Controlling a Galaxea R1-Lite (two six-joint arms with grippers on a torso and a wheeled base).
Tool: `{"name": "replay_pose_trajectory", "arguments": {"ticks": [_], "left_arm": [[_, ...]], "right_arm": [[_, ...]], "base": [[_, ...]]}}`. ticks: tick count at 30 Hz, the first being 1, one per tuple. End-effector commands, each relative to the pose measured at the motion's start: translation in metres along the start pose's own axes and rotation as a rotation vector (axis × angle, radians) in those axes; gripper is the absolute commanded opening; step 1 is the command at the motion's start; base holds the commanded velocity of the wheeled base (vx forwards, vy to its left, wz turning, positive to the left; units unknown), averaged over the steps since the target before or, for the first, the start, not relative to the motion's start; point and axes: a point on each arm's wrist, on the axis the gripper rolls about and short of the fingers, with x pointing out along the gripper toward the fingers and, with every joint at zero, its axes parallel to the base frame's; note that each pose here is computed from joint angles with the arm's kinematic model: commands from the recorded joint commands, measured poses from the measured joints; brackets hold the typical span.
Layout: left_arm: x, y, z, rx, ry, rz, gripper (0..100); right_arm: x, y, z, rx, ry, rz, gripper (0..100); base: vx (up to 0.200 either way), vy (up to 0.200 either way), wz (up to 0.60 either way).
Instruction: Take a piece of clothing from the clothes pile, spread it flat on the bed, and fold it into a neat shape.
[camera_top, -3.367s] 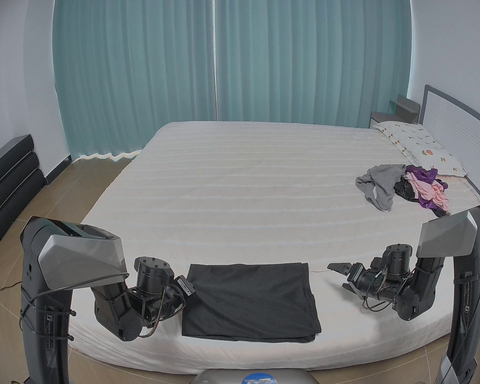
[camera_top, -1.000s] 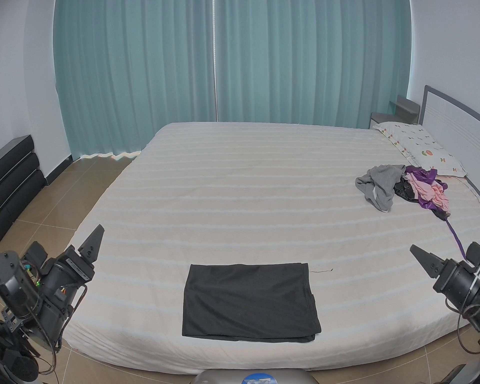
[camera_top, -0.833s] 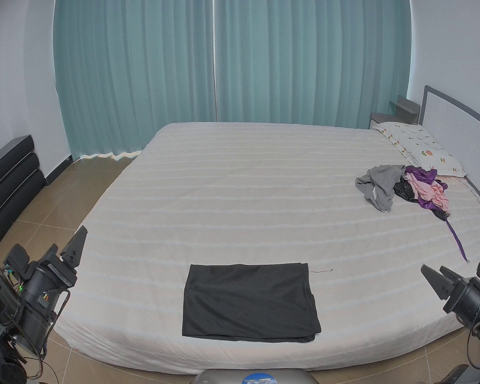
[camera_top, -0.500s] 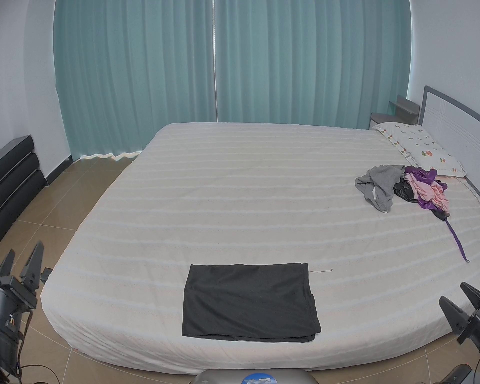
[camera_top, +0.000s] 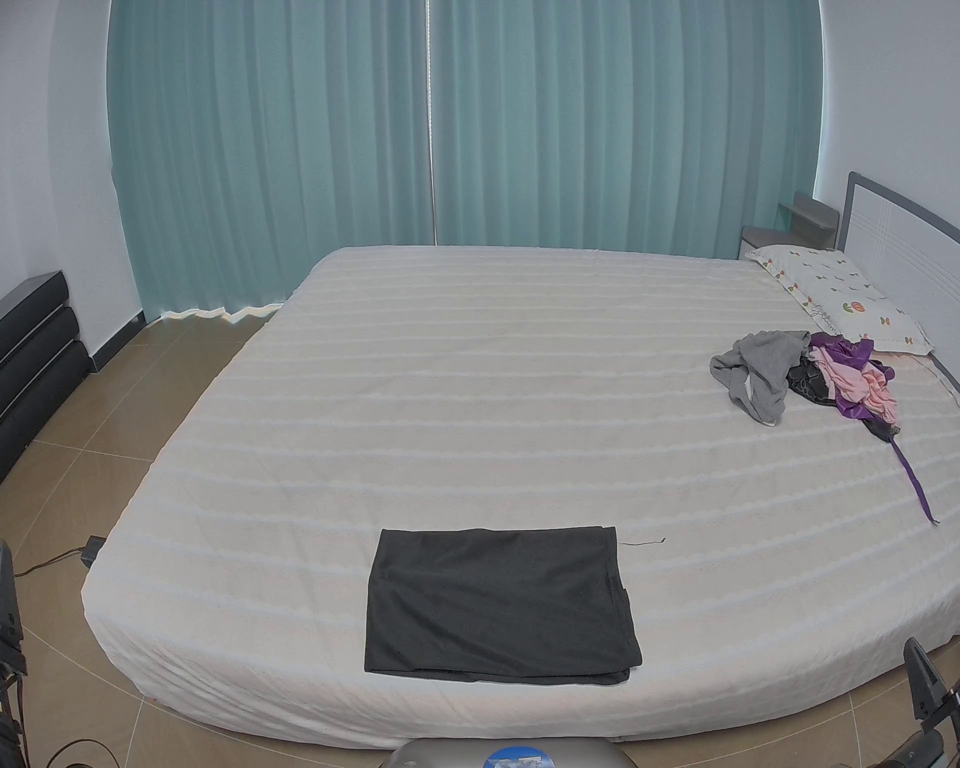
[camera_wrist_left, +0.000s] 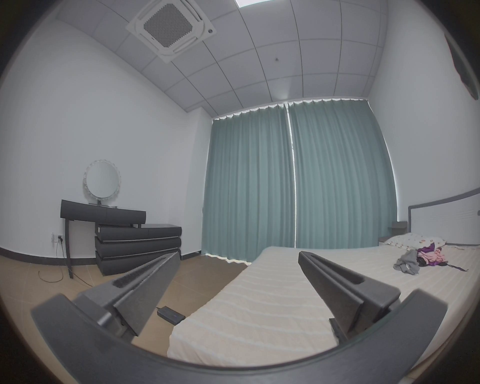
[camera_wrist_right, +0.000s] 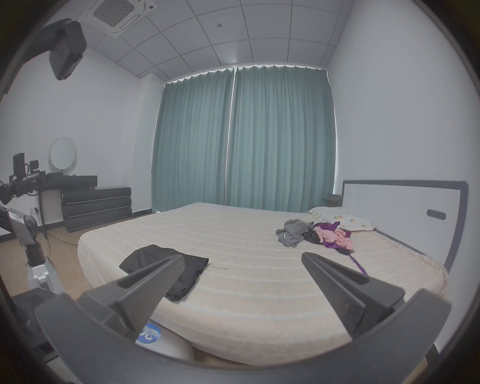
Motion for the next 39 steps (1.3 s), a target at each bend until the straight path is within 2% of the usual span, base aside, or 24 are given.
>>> {"name": "replay_pose_trajectory", "arguments": {"ticks": [1, 3, 8, 13, 15, 18, 21, 25, 31, 32, 35, 39], "left_arm": [[-0.016, 0.007, -0.001, -0.028, -0.089, 0.049, 100], [-0.024, 0.010, -0.004, -0.017, -0.122, 0.082, 100], [-0.033, 0.011, -0.010, -0.003, -0.143, 0.076, 100], [-0.034, 0.011, -0.018, 0.008, -0.101, 0.059, 100], [-0.034, 0.010, -0.019, 0.014, -0.094, 0.021, 100], [-0.034, 0.008, -0.020, 0.016, -0.094, -0.088, 100], [-0.034, 0.007, -0.025, 0.022, -0.044, -0.122, 100], [-0.034, 0.006, -0.037, 0.016, 0.065, -0.137, 100], [-0.035, 0.005, -0.049, 0.006, 0.183, -0.194, 100], [-0.035, 0.005, -0.049, 0.004, 0.186, -0.200, 100], [-0.036, 0.005, -0.049, 0.008, 0.183, -0.225, 100], [-0.036, 0.004, -0.049, 0.007, 0.188, -0.262, 100]], "right_arm": [[-0.010, 0.003, -0.006, -0.021, -0.062, -0.050, 100], [-0.013, 0.005, -0.017, -0.055, -0.069, -0.087, 100], [-0.008, 0.005, -0.027, -0.076, -0.048, -0.100, 100], [-0.003, 0.004, -0.032, -0.085, -0.108, -0.133, 100], [-0.003, 0.004, -0.031, -0.081, -0.120, -0.138, 100], [-0.003, 0.004, -0.032, -0.076, -0.109, -0.139, 100], [-0.003, 0.004, -0.032, -0.073, -0.103, -0.138, 100], [-0.003, 0.004, -0.032, -0.067, -0.103, -0.135, 100], [-0.003, 0.004, -0.033, 0.076, -0.106, -0.119, 100], [-0.003, 0.004, -0.033, 0.081, -0.103, -0.132, 100], [-0.003, 0.005, -0.043, 0.091, 0.017, -0.130, 100], [-0.004, 0.005, -0.041, 0.071, 0.006, -0.131, 100]], "base": [[0.000, 0.000, 0.00], [0.000, 0.000, 0.00], [0.000, 0.000, 0.00], [0.000, 0.000, 0.00], [0.000, 0.000, 0.00], [0.000, 0.000, 0.00], [0.000, 0.000, 0.00], [0.000, 0.000, 0.00], [0.000, 0.000, 0.00], [0.000, 0.000, 0.00], [0.000, 0.000, 0.00], [0.000, 0.000, 0.00]]}}
